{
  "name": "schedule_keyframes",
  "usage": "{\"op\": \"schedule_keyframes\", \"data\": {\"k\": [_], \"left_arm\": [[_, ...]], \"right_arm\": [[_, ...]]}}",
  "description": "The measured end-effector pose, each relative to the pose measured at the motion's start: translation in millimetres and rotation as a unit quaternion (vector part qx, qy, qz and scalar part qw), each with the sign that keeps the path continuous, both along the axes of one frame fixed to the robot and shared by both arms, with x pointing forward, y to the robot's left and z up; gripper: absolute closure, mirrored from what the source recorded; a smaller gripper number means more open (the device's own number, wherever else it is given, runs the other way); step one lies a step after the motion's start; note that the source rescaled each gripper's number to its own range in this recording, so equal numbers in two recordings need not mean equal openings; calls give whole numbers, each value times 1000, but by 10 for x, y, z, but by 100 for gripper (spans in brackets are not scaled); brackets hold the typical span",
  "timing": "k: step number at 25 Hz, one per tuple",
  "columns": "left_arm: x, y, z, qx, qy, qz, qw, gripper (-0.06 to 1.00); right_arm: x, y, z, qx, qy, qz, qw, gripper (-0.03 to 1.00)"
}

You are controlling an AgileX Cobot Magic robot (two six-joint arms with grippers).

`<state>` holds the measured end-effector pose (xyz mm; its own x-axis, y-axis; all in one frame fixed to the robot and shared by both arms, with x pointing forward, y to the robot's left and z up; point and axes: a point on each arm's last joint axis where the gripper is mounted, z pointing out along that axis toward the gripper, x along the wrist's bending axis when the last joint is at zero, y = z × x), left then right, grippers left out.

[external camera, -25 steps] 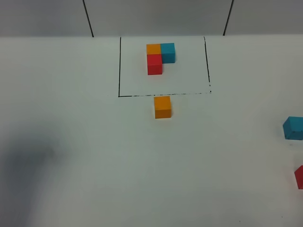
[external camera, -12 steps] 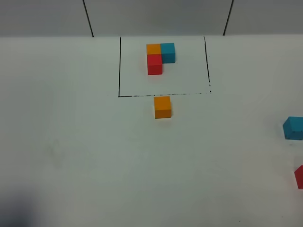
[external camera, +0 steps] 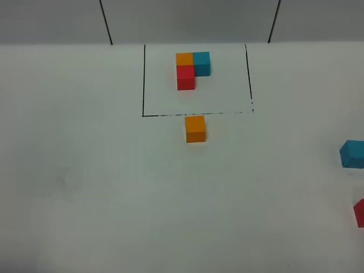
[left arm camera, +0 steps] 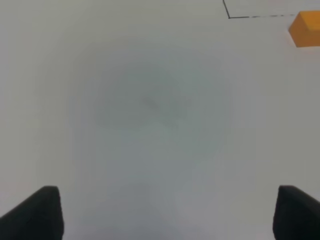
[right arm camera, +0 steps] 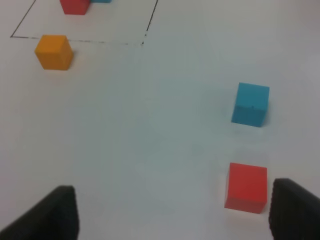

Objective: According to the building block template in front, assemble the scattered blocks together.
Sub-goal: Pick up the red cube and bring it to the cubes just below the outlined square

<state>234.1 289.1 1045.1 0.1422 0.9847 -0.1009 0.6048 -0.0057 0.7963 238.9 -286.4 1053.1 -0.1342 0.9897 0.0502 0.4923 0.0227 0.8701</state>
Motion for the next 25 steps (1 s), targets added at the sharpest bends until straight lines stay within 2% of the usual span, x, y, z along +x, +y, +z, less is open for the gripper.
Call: {"op": "schedule_keyframes", "data": {"k": [5,12,25], "left_arm": [[-75,-2,5,-1,-35,-4,999,4],[-81,-2,4,-1,-37,-4,999,10],[-81,-2,4,-2,-37,-4,999,10]], "right_arm": [[0,0,0,0,0,0,1000,38],[0,1,0,0,0,0,1000,38],[0,1,0,0,0,0,1000,38]]}}
